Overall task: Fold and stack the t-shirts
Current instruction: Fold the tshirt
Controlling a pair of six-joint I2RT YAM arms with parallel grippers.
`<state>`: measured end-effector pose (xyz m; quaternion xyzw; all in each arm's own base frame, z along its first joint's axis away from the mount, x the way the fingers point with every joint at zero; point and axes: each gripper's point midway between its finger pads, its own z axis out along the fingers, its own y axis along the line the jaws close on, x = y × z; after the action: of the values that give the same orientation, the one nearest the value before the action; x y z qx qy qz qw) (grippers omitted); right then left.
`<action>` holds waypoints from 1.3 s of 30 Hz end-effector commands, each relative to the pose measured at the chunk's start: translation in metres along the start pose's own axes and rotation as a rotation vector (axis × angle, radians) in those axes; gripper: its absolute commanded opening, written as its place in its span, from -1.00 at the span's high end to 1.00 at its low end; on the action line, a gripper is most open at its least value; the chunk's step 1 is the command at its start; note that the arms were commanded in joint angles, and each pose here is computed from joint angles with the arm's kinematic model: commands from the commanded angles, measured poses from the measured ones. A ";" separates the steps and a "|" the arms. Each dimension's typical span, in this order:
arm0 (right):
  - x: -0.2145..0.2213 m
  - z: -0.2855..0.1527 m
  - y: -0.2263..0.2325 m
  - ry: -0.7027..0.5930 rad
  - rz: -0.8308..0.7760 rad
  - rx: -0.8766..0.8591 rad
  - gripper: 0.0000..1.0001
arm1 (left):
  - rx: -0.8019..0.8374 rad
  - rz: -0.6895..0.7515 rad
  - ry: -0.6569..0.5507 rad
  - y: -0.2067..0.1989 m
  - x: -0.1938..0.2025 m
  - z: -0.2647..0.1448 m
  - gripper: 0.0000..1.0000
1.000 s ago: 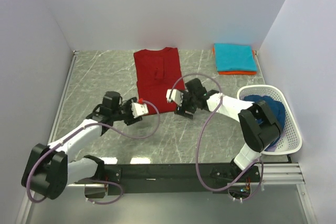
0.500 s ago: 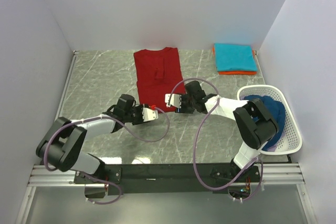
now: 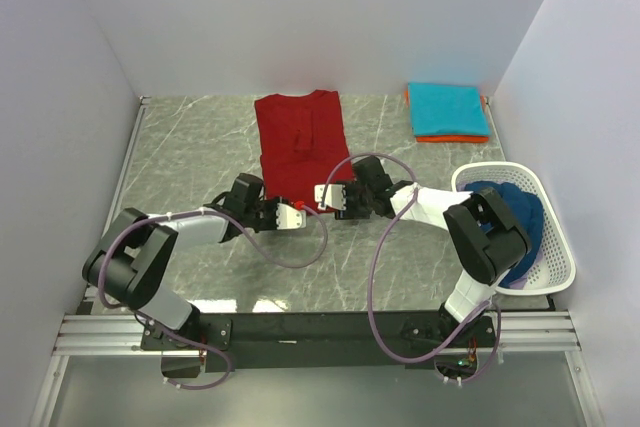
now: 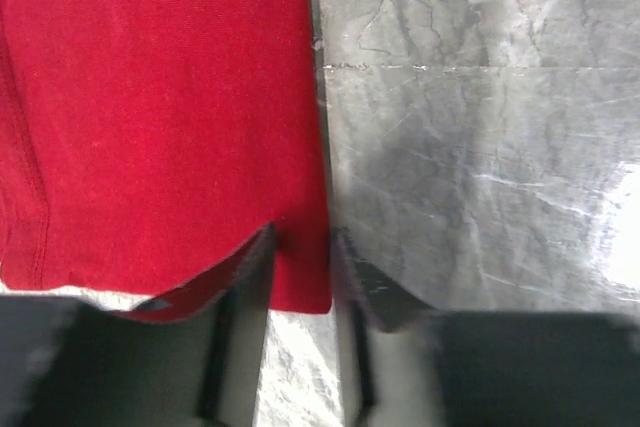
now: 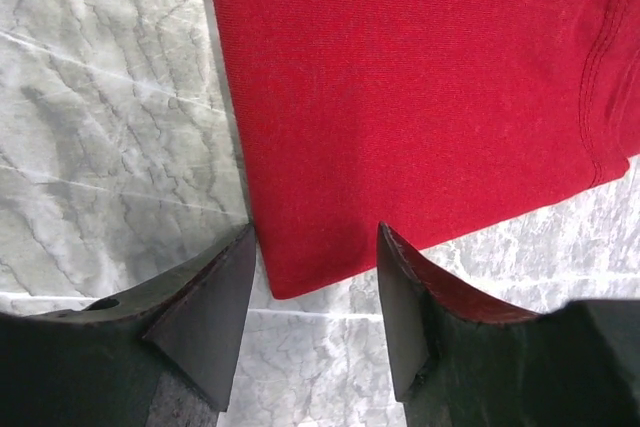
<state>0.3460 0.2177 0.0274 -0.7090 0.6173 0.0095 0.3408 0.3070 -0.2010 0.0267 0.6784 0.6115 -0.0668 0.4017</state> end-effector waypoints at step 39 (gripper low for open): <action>-0.092 -0.149 0.117 -0.120 0.208 -0.327 1.00 | 0.559 -0.133 -0.157 -0.105 -0.079 -0.160 0.99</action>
<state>0.2021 0.2319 0.1126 -0.6882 0.6532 0.1530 0.2760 0.1927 -0.1786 0.1250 0.7130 0.5897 -0.2325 0.2997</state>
